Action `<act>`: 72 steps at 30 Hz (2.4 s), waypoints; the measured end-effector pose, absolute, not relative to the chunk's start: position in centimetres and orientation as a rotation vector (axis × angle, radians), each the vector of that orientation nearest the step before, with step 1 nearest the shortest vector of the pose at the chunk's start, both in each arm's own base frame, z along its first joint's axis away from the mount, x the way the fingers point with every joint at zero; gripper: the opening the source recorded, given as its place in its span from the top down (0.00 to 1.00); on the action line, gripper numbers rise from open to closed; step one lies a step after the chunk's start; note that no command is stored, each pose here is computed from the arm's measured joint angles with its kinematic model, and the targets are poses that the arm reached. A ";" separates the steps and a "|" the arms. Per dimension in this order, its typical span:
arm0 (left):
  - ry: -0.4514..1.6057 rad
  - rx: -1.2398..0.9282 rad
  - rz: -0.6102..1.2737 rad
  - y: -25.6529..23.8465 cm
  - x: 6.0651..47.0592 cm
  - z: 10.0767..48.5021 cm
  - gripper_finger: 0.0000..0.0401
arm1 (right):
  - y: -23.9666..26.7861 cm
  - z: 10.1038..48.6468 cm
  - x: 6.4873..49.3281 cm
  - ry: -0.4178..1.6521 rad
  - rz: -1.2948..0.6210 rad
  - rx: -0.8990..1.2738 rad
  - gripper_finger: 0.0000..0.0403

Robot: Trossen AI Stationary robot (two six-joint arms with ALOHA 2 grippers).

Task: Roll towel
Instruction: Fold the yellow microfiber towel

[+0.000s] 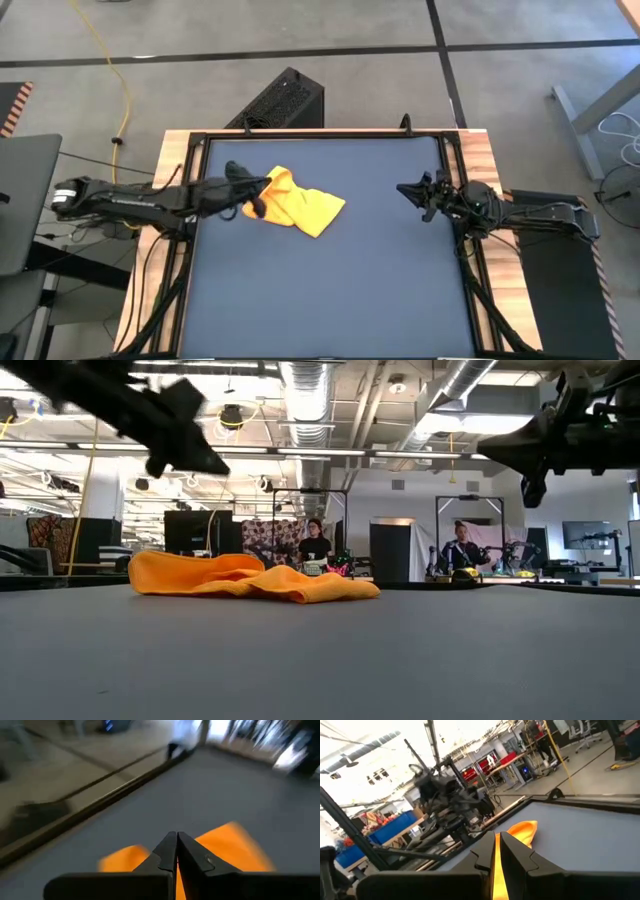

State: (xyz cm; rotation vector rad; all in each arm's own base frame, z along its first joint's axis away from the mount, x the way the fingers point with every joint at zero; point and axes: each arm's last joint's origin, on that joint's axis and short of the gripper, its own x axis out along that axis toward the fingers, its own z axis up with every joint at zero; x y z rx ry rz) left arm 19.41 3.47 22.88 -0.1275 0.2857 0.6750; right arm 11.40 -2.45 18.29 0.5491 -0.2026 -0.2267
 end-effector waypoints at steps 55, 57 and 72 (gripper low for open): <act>0.586 -0.218 0.210 11.1 25.5 27.7 1.00 | -1.4 23.8 30.5 0.163 -0.325 0.339 0.83; 0.575 -0.227 0.206 10.8 25.4 28.0 1.00 | -1.9 23.6 31.2 0.164 -0.330 0.352 0.79; 0.623 -0.254 0.212 10.1 25.9 27.3 1.00 | -0.7 24.7 37.9 0.350 -0.165 0.295 0.32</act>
